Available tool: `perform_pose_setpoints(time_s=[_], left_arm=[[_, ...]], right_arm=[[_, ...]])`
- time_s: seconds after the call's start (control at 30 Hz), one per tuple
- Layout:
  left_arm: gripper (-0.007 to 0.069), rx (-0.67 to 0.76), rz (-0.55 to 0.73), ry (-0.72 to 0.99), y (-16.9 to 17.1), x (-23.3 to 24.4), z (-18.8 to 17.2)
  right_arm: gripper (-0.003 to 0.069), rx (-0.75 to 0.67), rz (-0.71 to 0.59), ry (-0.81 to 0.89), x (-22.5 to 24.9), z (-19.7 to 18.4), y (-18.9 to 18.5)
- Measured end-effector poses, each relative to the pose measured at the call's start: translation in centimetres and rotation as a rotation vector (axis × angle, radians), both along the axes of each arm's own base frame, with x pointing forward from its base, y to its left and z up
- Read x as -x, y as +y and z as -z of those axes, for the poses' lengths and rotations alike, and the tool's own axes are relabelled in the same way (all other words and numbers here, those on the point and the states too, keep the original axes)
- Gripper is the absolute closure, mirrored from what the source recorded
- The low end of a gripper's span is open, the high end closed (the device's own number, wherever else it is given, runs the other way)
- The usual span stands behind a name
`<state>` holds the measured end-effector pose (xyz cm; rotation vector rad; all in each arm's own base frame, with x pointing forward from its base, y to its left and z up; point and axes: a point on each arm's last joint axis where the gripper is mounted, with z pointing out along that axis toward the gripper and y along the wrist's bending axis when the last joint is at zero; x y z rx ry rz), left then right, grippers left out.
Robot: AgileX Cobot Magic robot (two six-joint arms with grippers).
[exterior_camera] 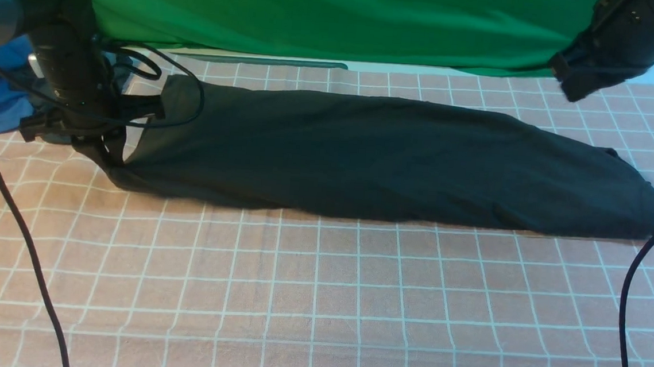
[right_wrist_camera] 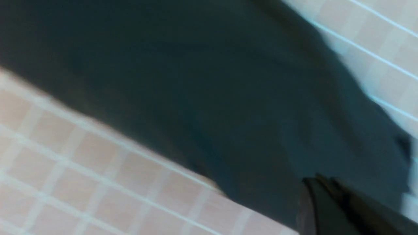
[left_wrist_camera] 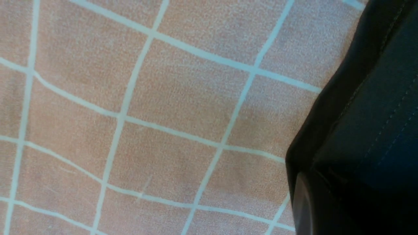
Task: Fold a long-sleeved shirt over a pink coffee tablecloth.
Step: 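Pull the folded dark garment lengthwise by its ends to straighten it flat on the table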
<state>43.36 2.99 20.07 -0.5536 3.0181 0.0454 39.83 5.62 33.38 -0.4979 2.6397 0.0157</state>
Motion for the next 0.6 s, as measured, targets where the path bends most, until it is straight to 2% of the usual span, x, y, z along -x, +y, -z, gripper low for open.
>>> perform_pose_setpoints(time_s=[0.07, 0.2, 0.3, 0.43, 0.6], left_arm=[[0.0595, -0.017, 0.005, 0.002, 0.2, 0.0, 0.0], [0.0595, -0.059, 0.015, 0.027, 0.5, 0.4, 0.6], [0.0595, -0.083, 0.017, 0.05, 0.7, 0.7, 1.1], [0.0595, -0.095, 0.021, 0.061, 0.8, 0.9, 1.3], [0.0595, -0.089, 0.021, 0.062, 0.8, 0.9, 1.4]], right_arm=[[0.0538, 0.019, 0.082, 0.007, -0.2, 0.0, -2.1], [0.0372, -0.003, 0.282, 0.039, -0.3, 0.4, -7.0], [0.0239, -0.031, 0.371, 0.097, -0.5, 1.7, -9.7], [0.0109, -0.061, 0.433, 0.187, -1.6, 4.9, -11.5], [0.0014, -0.072, 0.443, 0.297, -3.0, 9.6, -11.8]])
